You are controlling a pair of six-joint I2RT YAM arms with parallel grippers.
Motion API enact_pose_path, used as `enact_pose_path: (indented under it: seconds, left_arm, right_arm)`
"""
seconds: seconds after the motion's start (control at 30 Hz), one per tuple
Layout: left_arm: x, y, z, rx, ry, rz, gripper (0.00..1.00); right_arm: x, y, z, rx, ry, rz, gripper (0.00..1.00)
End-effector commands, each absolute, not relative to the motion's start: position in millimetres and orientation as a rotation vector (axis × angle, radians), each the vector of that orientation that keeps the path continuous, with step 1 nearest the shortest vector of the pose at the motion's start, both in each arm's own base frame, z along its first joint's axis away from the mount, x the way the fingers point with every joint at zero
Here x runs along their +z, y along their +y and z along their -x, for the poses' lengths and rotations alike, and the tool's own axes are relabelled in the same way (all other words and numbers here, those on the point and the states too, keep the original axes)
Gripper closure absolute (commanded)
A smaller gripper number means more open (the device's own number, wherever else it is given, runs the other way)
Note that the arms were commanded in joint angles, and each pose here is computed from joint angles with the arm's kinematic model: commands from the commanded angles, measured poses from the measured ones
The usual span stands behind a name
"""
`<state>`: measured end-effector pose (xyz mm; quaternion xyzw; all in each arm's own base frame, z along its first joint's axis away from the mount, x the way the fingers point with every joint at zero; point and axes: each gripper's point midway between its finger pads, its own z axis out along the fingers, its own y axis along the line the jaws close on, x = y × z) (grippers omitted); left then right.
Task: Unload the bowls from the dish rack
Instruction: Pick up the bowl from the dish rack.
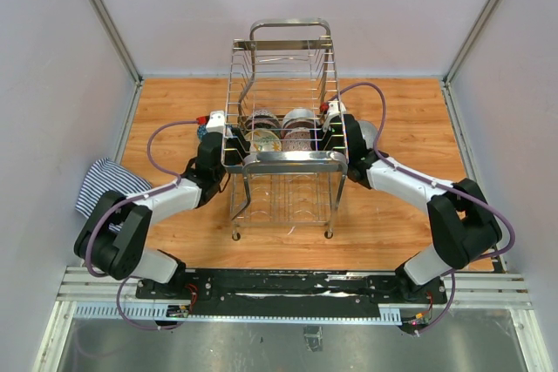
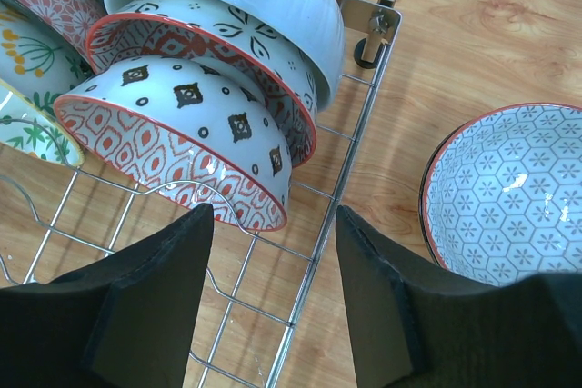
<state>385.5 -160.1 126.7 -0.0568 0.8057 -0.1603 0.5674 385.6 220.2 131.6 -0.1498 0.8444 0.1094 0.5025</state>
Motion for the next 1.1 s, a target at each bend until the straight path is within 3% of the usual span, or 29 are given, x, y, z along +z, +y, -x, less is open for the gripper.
enact_pose_path:
  seconds: [0.0, 1.07]
  left_arm:
    - [132, -160, -390, -0.342, 1.841, 0.117, 0.51]
    - [116, -163, -398, -0.300, 1.862, 0.079, 0.59]
  right_arm:
    - [149, 229, -391, 0.265, 1.999, 0.373, 0.43]
    - [134, 241, -397, 0.290, 2.042, 0.385, 0.53]
